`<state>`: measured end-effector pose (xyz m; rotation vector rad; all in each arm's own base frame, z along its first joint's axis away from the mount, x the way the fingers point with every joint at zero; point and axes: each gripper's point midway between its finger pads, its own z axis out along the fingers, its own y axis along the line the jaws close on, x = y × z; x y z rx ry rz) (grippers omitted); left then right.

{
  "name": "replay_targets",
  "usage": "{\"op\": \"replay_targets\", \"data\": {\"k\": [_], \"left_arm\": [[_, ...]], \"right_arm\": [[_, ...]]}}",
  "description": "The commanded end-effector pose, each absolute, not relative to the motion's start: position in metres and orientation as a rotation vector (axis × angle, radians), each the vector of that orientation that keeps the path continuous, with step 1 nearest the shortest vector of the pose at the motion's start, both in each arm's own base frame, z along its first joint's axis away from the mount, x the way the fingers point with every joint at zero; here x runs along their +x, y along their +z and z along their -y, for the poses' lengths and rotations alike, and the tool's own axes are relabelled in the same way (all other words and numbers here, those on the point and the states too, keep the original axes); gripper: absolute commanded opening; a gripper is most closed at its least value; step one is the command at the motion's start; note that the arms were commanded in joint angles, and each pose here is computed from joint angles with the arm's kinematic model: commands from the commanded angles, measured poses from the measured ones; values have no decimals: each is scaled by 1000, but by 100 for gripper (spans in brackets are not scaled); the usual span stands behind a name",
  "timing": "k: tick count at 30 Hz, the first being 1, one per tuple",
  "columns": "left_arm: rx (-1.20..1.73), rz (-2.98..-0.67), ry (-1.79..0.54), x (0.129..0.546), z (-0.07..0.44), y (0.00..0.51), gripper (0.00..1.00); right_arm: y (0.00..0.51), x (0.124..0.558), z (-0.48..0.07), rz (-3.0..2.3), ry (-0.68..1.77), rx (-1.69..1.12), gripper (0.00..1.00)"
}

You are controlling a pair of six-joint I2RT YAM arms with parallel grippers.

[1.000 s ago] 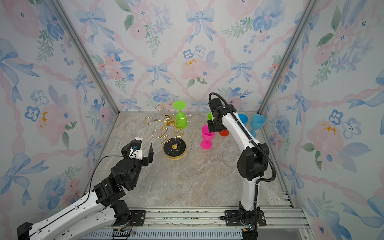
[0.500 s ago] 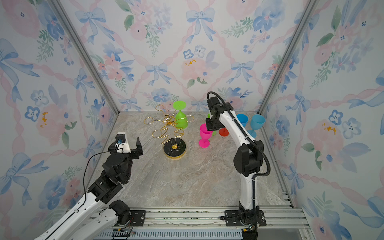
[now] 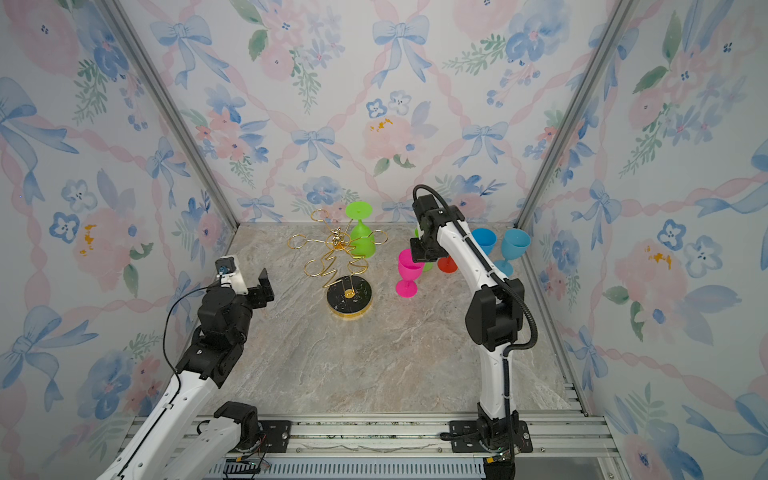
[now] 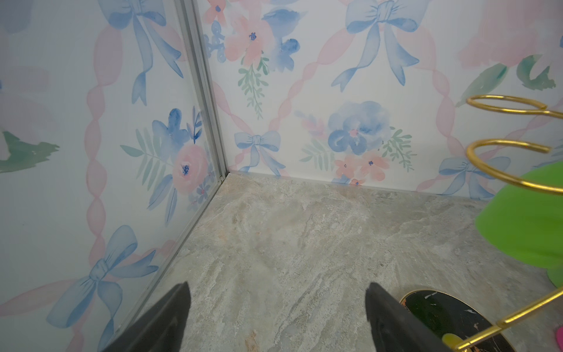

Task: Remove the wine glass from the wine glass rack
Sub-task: 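Lower the pink glass upright beside the green glass while the left arm withdraws, then open the right gripper and raise it off the pink glass toward the rack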

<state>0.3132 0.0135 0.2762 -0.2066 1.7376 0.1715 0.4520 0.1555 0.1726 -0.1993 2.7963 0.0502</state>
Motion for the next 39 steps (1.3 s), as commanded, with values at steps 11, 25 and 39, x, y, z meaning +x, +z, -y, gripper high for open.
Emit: {"op": "replay_targets", "data": {"k": [11,25,39], "left_arm": [[-248,-1730,81,321,-19,280,91],[-247,-1739,59,323,-19,277,91],[-244,-1742,29,325,-16,275,91]], "right_arm": [[175,452,-151,-2794,91,-181,20],[221,448,-140,-2685,78,-143,55],[302,463,-161,-2390,599,58,60]]}}
